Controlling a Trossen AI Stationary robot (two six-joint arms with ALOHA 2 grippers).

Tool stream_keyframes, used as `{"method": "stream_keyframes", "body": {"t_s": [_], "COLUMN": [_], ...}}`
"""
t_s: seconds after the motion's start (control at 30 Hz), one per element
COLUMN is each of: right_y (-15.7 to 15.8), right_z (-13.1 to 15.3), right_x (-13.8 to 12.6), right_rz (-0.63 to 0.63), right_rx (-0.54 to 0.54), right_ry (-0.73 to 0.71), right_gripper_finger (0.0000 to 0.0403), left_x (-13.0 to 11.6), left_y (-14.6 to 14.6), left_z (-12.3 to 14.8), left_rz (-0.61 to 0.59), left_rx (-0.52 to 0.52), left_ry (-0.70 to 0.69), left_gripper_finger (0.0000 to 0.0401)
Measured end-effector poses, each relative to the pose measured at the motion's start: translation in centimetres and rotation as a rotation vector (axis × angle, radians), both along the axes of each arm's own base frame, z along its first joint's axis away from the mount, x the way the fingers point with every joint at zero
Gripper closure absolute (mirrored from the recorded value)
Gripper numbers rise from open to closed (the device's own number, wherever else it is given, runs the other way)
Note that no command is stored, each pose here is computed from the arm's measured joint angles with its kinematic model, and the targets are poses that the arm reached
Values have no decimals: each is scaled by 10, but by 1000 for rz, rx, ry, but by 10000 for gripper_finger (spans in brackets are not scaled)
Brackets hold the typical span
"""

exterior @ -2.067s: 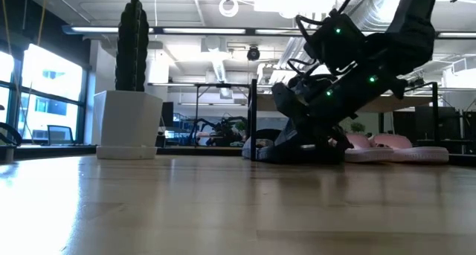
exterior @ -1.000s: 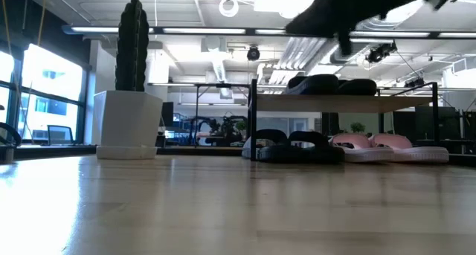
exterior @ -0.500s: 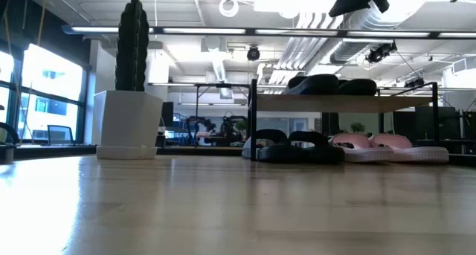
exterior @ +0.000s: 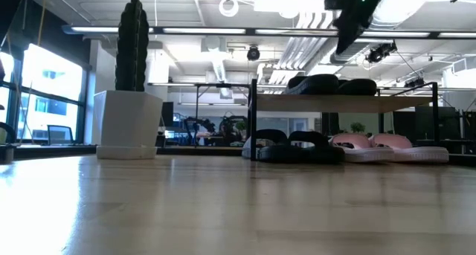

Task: Pick and place slides into the shelf
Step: Adjust the black slipper on the shelf

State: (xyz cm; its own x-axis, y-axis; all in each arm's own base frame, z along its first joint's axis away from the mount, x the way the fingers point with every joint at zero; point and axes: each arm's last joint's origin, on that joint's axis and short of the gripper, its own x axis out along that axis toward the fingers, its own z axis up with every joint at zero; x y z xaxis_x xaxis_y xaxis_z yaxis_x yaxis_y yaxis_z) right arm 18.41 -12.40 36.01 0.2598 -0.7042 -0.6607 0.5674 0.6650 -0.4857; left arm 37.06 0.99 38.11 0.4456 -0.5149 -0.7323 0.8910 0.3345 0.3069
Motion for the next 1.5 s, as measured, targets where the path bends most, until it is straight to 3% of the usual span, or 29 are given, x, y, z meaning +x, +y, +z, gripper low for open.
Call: {"method": "stream_keyframes", "body": {"t_s": [0.3,0.53,1.0,1.17,1.5], "right_y": [-23,-28,-49,-57,-74], "right_z": [-22,-31,-34,-35,-56], "right_x": [19,25,6,3,14], "right_rz": [-32,27,53,33,-7], "right_rx": [-76,-36,62,47,76], "right_ry": [251,291,297,326,390], "right_gripper_finger": [319,270,262,263,263], "left_x": [10,9,11,13,15], "left_y": [42,52,54,54,55], "left_z": [-38,-47,-54,-53,-52], "left_rz": [135,143,139,136,146], "left_rx": [75,37,34,40,40], "left_ry": [19,30,21,-1,-22], "left_gripper_finger": [400,400,400,400,400]}}
